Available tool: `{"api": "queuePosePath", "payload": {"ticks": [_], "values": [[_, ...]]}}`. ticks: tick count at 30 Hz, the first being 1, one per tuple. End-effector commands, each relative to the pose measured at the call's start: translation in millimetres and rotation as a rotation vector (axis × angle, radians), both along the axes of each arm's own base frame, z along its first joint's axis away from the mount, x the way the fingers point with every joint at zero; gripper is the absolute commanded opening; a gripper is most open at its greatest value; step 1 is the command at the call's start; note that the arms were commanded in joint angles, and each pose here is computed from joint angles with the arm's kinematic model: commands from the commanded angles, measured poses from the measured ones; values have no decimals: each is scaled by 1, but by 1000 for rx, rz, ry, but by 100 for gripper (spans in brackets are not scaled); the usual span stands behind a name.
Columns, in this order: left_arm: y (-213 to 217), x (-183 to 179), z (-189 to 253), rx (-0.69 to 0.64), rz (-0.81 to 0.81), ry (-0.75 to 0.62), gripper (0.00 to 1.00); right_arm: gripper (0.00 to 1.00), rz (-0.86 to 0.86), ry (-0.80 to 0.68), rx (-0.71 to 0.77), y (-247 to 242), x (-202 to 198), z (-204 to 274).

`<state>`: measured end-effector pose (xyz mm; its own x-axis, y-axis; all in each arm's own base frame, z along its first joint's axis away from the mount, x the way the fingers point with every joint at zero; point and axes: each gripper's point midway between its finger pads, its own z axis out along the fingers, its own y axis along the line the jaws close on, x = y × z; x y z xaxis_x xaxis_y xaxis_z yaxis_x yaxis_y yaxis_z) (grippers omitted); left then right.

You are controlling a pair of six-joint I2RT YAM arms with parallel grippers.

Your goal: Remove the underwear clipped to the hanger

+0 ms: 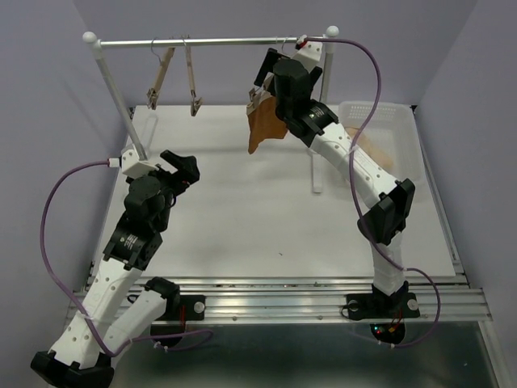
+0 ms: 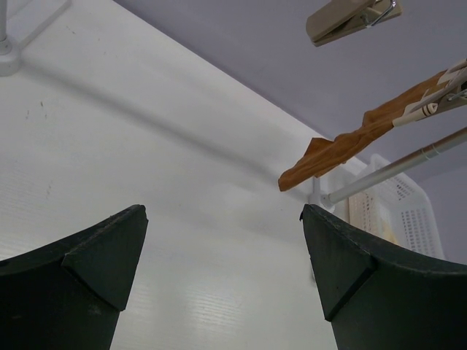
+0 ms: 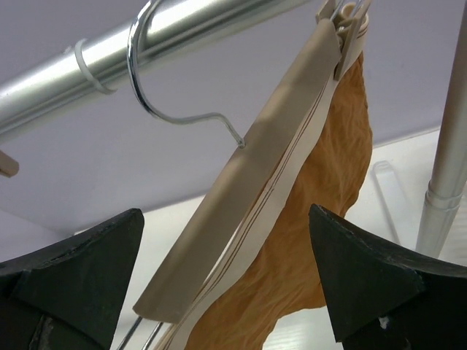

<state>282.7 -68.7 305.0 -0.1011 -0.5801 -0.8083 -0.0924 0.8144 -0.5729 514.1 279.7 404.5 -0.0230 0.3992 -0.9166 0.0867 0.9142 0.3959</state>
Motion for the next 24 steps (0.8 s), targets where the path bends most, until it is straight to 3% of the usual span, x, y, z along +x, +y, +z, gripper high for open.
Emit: {"api": "queuePosePath", "payload": {"ticks": [1, 8, 19, 24], "values": [[-1, 0, 8, -16, -7, -48, 99, 100, -94, -113, -4, -16, 6, 40], [0, 0, 8, -12, 0, -46, 99, 95, -83, -110, -52, -9, 16, 30], [10, -5, 10, -5, 46, -41, 99, 60, -40, -120, -110, -4, 15, 31], [13, -7, 11, -6, 61, -42, 99, 58, -59, -112, -149, -12, 17, 28]]}}
